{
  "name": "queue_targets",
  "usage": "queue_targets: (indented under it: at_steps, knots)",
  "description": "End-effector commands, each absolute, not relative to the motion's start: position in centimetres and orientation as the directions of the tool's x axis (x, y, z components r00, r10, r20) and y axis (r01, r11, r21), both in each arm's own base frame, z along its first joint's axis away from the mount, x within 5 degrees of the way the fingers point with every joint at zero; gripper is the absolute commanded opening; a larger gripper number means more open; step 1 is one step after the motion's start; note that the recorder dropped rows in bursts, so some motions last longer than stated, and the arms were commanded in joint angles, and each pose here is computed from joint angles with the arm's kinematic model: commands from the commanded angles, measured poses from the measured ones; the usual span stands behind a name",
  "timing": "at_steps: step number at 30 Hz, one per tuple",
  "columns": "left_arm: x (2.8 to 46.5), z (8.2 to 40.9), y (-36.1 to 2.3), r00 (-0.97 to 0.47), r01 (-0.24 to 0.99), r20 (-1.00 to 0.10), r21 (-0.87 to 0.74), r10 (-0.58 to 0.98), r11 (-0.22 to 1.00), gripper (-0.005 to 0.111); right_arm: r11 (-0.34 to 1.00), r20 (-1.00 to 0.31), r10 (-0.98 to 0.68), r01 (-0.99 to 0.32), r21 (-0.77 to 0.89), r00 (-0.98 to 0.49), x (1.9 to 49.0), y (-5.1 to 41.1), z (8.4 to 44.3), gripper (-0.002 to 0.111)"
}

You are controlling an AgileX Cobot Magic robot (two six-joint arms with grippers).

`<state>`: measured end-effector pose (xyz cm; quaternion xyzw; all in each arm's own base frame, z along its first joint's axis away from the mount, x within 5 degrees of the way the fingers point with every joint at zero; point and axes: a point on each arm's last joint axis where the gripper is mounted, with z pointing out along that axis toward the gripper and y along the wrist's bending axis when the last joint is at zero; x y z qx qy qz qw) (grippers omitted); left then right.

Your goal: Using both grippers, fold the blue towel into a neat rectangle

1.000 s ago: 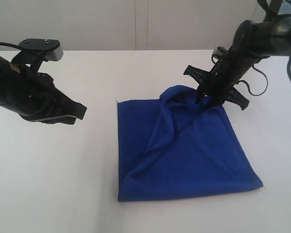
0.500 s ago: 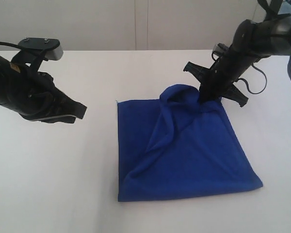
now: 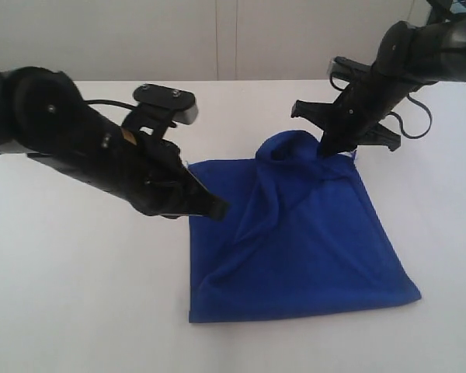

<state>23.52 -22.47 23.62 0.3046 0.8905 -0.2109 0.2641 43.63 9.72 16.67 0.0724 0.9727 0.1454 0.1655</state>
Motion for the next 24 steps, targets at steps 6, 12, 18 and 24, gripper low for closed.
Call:
queue_targets:
  at_steps: [6, 12, 18, 24]
  knots:
    - [25.3, 23.0, -24.8, -0.629, 0.692, -0.618, -0.168, 0.471, 0.702, 0.000, 0.944, -0.252, -0.054, -0.131, 0.301, -0.966, 42.5, 10.3, 16.9, 0.000]
    - [25.6, 23.3, -24.9, -0.613, 0.687, -0.650, -0.159, 0.449, 0.709, 0.000, 0.839, -0.201, -0.155, -0.236, 0.491, -0.967, 41.3, 12.1, 17.6, 0.000]
    - [25.6, 23.3, -24.9, -0.612, 0.687, -0.651, -0.158, 0.448, 0.709, 0.000, 0.819, -0.206, -0.171, -0.255, 0.514, -0.964, 41.2, 12.2, 17.7, 0.000]
    - [26.1, 23.7, -25.0, -0.599, 0.668, -0.697, -0.163, 0.395, 0.726, 0.000, 0.847, -0.250, -0.092, -0.208, 0.489, -0.964, 42.6, 9.8, 18.9, 0.000]
